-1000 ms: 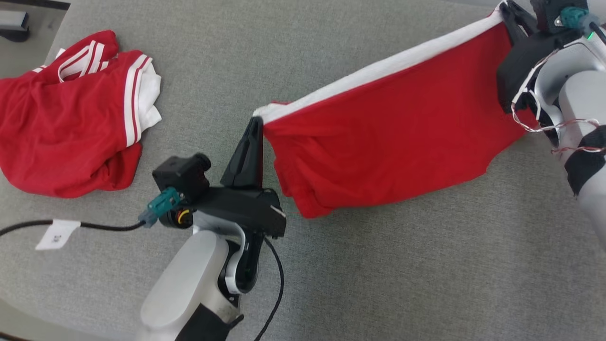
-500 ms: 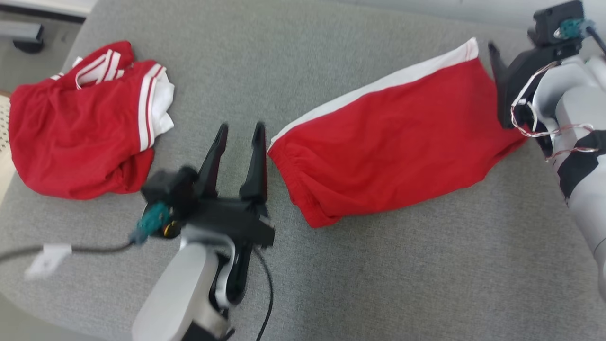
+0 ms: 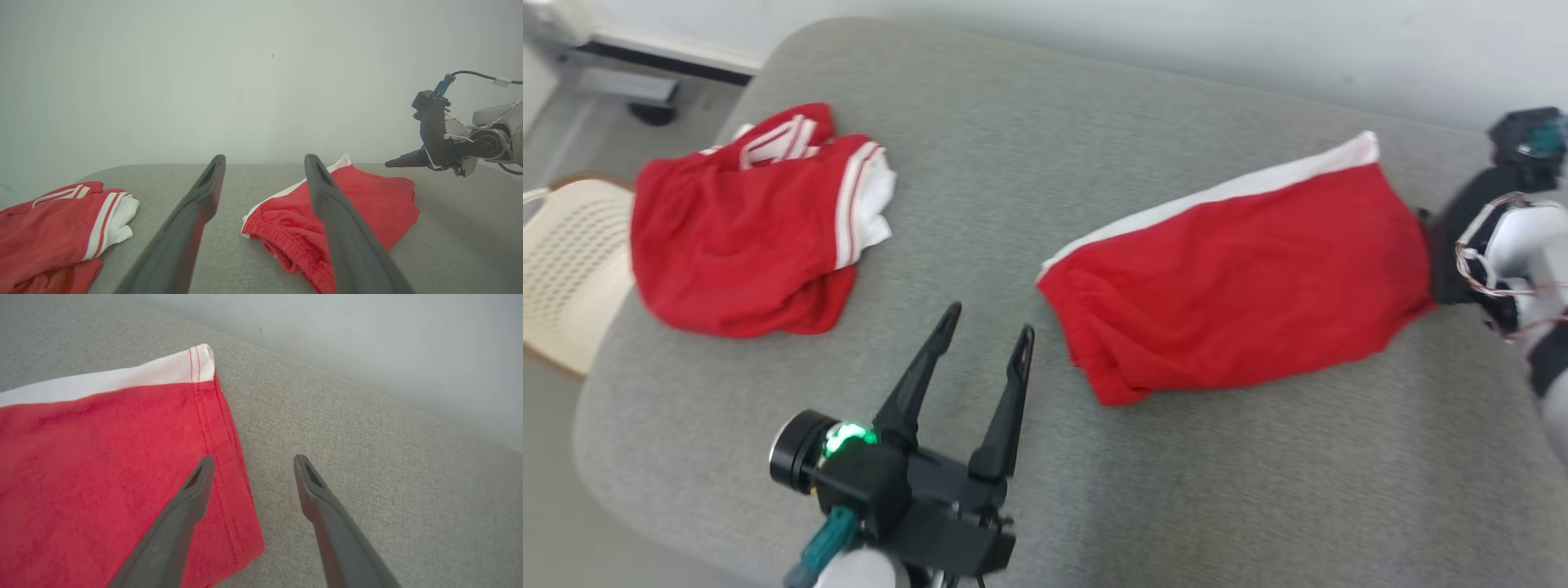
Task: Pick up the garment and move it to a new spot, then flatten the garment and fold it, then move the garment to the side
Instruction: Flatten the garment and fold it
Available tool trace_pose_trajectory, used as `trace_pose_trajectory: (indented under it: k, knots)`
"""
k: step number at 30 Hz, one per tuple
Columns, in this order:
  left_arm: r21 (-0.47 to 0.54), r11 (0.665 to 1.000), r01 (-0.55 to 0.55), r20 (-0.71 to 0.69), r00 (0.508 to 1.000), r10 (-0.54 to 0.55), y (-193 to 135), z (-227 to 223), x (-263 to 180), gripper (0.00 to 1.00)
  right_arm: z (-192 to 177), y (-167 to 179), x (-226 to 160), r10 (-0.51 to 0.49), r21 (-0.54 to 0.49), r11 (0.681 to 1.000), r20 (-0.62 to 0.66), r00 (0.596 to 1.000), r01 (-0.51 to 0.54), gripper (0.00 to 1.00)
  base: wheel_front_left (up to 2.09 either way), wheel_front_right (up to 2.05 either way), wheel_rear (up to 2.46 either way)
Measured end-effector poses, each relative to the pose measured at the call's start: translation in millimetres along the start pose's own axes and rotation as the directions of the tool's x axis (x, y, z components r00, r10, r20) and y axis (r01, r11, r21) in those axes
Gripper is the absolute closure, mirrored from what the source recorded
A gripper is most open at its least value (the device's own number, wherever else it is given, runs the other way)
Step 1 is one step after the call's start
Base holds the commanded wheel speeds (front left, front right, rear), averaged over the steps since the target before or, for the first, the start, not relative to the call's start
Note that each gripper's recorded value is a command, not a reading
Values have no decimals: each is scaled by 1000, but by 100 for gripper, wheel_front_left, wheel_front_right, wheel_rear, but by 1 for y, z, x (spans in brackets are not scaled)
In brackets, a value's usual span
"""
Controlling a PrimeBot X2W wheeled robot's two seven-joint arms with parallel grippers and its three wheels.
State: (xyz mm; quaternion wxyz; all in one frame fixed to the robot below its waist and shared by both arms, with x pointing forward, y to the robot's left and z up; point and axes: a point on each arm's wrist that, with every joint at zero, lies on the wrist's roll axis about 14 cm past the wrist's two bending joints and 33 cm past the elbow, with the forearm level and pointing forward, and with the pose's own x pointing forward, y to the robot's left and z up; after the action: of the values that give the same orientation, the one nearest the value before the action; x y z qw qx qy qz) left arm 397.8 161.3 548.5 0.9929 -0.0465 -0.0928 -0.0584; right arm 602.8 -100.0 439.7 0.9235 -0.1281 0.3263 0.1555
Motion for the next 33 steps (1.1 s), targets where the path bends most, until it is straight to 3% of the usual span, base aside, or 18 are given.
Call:
trace_pose_trajectory:
  k: [9, 23, 24, 26, 33]
  knots:
    - [9, 999, -44, -69, 997, 45, 14, -11, -43, 0, -9, 3, 25, 10, 19, 1000, -68, 998, -9, 0, 0, 0, 0]
    - [-15, 994, -111, -143, 984, 108, 21, -34, -54, 0, -39, 28, 54, 79, 89, 994, -231, 970, -59, 0, 0, 0, 0]
    - [-17, 994, -110, -144, 984, 106, 20, -35, -54, 0, -40, 29, 54, 82, 95, 994, -240, 967, -61, 61, 0, 0, 0]
    - [-21, 994, -107, -144, 984, 103, 19, -35, -52, 0, -41, 31, 53, 85, 88, 994, -250, 965, -65, 100, 0, 0, 0]
    - [-28, 995, -92, -141, 986, 88, 15, -35, -52, 0, -38, 27, 45, 65, 52, 997, -226, 972, -54, 100, 0, 0, 0]
